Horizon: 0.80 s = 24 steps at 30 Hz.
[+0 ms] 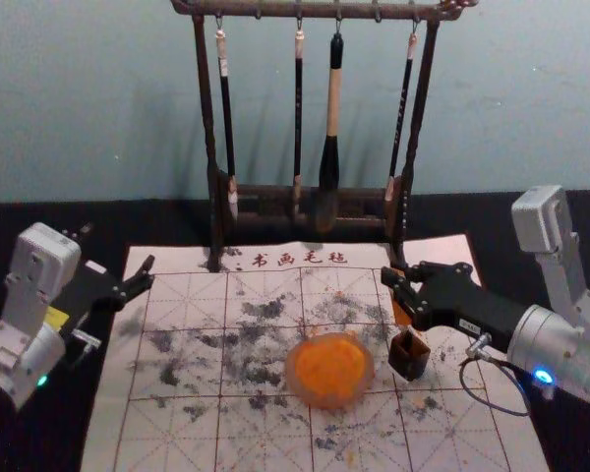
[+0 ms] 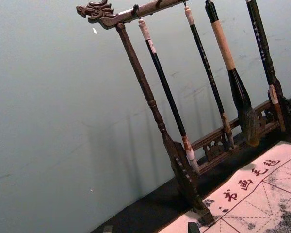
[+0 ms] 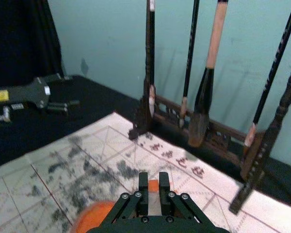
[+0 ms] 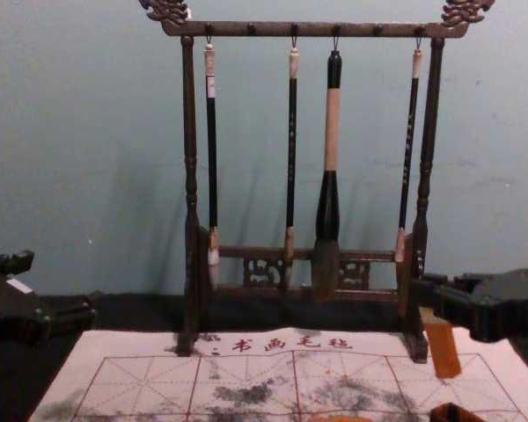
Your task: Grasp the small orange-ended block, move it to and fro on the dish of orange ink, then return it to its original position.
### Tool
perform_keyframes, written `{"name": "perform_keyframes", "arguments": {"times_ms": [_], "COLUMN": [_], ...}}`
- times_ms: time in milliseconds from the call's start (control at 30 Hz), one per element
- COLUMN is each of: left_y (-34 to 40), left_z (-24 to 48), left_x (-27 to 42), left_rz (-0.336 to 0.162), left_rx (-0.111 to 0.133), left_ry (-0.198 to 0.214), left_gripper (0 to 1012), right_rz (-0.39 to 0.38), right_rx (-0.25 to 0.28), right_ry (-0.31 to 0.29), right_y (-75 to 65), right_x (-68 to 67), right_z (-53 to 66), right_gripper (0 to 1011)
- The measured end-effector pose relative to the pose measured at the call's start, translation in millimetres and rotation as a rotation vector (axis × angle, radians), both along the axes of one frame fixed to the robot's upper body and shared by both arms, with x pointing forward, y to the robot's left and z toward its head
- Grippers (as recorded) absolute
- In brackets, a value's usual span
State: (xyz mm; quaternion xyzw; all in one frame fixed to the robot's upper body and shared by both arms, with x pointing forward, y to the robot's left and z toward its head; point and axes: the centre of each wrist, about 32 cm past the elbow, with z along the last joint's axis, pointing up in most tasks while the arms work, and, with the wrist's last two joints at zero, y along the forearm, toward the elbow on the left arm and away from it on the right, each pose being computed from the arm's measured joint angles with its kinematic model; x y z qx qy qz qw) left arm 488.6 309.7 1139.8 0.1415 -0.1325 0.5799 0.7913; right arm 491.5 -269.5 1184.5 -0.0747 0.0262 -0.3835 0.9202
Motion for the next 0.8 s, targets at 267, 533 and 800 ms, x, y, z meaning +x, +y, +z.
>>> {"name": "perform_keyframes", "arguments": {"times_ms": [267, 533, 800], "left_y": [0.0, 0.0, 0.0], "left_z": [0.0, 0.0, 0.0], "left_x": [0.0, 0.0, 0.0], "left_rz": [0.0, 0.0, 0.0], "left_rx": [0.0, 0.0, 0.0], "left_ry": [0.0, 0.0, 0.0], "left_gripper": [1001, 1001, 1001], "right_rz": [0.048, 0.13, 0.181], "right_rx": [0.064, 0.097, 0.106], "right_ry": [-0.071, -0.11, -0.11], "right_y": [7.7, 15.9, 19.0], "right_x": [3.9, 6.4, 6.4], "right_z": [-15.3, -37.7, -51.0], "right_gripper": [88, 88, 88]}}
